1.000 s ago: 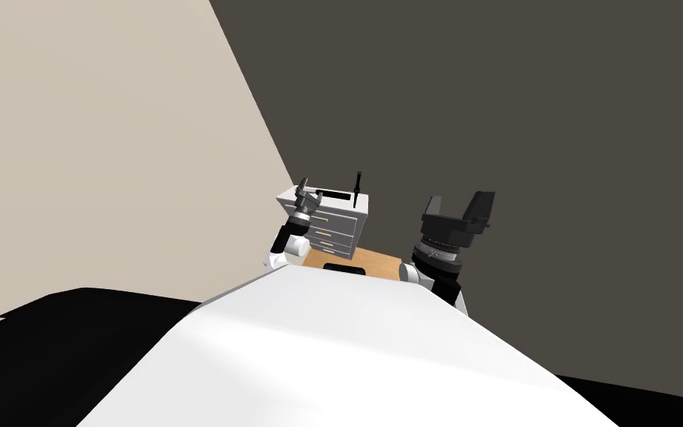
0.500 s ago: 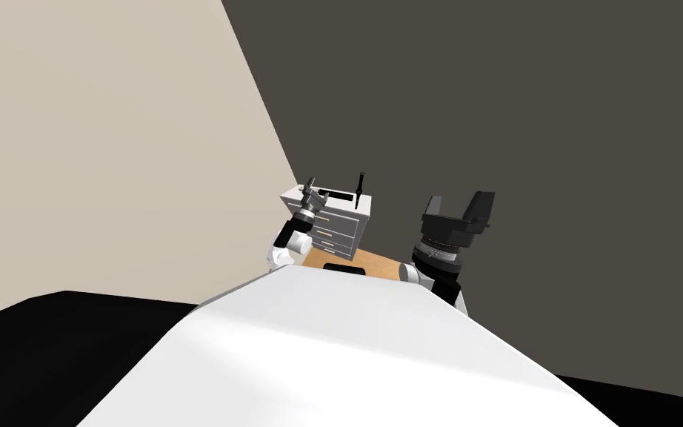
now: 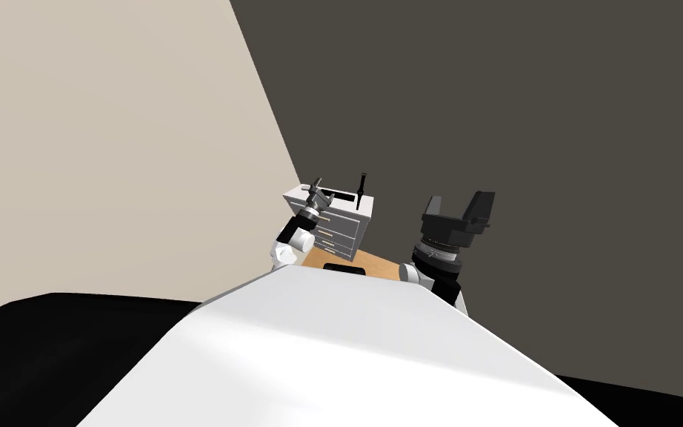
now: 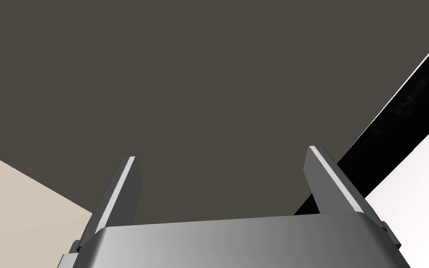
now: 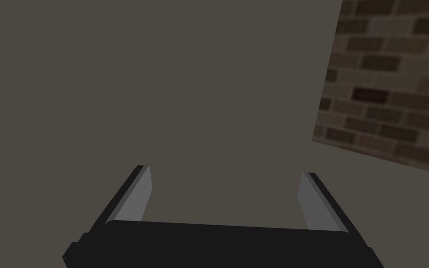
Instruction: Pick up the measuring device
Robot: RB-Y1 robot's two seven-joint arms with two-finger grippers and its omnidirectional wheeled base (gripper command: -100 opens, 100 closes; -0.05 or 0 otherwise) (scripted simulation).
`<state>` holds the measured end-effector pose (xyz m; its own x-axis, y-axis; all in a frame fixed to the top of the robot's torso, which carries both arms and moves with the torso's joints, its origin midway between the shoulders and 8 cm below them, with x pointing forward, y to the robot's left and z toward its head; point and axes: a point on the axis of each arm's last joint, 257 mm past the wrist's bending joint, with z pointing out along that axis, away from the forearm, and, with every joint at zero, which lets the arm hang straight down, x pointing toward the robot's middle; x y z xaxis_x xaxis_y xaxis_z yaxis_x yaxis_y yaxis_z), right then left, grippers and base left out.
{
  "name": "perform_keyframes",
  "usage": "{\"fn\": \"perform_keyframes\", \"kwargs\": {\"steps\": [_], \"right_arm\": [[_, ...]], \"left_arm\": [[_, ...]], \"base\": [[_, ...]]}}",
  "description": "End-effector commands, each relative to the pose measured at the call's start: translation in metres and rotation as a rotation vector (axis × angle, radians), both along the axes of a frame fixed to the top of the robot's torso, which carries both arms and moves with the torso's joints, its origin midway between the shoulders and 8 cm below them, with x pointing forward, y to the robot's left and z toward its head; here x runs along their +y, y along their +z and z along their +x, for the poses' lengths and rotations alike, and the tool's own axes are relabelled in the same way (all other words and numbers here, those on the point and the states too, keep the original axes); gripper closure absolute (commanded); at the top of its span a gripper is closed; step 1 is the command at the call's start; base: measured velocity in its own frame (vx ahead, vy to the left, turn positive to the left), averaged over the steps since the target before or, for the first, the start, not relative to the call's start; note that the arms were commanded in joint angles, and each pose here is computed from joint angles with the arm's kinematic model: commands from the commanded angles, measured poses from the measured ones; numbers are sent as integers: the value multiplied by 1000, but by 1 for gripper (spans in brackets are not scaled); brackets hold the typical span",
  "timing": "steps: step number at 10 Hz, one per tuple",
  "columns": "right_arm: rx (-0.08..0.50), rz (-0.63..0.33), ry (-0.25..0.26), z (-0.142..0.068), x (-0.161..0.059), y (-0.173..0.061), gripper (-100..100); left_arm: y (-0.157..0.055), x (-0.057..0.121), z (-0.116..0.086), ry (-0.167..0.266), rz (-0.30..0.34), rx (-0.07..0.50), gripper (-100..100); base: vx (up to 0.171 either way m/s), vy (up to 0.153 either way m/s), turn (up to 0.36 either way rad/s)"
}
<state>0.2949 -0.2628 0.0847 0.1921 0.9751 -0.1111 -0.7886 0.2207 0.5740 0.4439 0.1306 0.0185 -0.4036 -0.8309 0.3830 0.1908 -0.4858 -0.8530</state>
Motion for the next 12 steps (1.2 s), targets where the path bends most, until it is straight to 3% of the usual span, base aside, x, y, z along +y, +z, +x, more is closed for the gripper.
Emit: {"fn": "perform_keyframes", "kwargs": {"steps": [1,2,3,4,5,6,7,10,11,12], "right_arm": [[0,0,0,0,0,0,0],[0,0,0,0,0,0,0],[0,0,0,0,0,0,0],[0,0,0,0,0,0,0],[0,0,0,0,0,0,0],[0,0,0,0,0,0,0],[0,0,0,0,0,0,0],[0,0,0,0,0,0,0],[0,0,0,0,0,0,0],[0,0,0,0,0,0,0]], "left_arm": [[-2,-13,4,-37,-18,36,-100],[-5,-13,5,-37,-14,47,-100],[-3,-24,7,-69,-32,67,-100],[-8,-24,8,-68,-27,84,-100],[-7,-36,10,-100,-42,108,-100],[-11,-36,11,-98,-38,121,-100],[-12,-47,12,-129,-50,151,-100],[-17,-59,14,-156,-56,198,-100],[-17,-70,15,-186,-68,221,-100],[-21,-70,15,-184,-63,237,-100]], "base": [[11,-31,137],[10,-29,76],[10,-29,143],[10,-28,61],[12,-30,166],[7,-30,61],[2,-35,133],[4,-28,90],[3,-33,115],[3,-30,77]]}}
